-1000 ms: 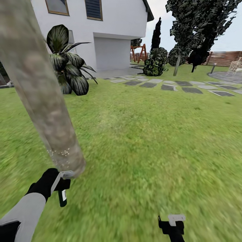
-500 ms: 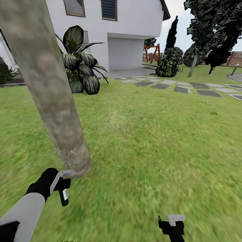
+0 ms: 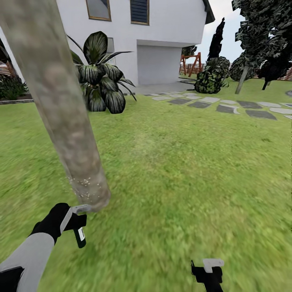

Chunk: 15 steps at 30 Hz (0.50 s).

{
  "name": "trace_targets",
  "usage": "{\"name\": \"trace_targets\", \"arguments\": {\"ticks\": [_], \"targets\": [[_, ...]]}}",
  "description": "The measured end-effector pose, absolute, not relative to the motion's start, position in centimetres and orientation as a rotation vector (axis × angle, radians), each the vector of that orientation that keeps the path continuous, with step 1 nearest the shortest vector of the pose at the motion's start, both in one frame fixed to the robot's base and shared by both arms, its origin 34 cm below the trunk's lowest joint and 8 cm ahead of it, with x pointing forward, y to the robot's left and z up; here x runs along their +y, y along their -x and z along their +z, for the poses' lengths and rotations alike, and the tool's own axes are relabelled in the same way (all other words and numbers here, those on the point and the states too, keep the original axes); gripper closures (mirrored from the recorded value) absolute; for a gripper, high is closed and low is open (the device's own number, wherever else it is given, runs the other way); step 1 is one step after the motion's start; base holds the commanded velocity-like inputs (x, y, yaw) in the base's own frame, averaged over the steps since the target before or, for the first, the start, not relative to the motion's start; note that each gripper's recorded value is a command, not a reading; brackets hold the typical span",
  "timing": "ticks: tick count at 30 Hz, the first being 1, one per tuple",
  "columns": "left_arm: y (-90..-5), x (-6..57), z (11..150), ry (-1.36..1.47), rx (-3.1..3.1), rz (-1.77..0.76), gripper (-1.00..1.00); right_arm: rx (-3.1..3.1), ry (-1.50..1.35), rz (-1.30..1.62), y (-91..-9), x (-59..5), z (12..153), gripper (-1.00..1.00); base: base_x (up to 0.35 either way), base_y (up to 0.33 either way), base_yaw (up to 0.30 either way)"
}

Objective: In the garden, pick up the pesticide atomizer on the floor and spray pesticide onto both trees until each tree trunk is fully covered.

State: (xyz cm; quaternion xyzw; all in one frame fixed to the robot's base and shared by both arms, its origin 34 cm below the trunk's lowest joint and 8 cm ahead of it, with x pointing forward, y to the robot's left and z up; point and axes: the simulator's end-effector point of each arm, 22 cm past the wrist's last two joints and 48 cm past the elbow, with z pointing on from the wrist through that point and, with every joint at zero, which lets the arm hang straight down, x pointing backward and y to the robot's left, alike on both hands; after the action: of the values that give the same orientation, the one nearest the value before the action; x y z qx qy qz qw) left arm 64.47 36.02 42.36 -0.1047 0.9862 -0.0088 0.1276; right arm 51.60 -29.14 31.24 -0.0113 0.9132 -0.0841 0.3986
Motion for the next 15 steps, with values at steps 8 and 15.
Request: {"name": "trace_targets", "arguments": {"ticks": [8, 15], "targets": [[-64.44, 36.14, 42.40, 0.307, 2.869, -0.025, 1.00, 2.311, 0.029, -0.212, -51.62, -29.10, 31.27, -1.00, 0.140, -0.260, 0.124], [-64.49, 36.04, 42.42, 0.306, 2.868, -0.027, 1.00, 2.311, 0.029, -0.211, -51.62, -29.10, 31.27, -1.00, 0.163, -0.253, 0.275]]}}
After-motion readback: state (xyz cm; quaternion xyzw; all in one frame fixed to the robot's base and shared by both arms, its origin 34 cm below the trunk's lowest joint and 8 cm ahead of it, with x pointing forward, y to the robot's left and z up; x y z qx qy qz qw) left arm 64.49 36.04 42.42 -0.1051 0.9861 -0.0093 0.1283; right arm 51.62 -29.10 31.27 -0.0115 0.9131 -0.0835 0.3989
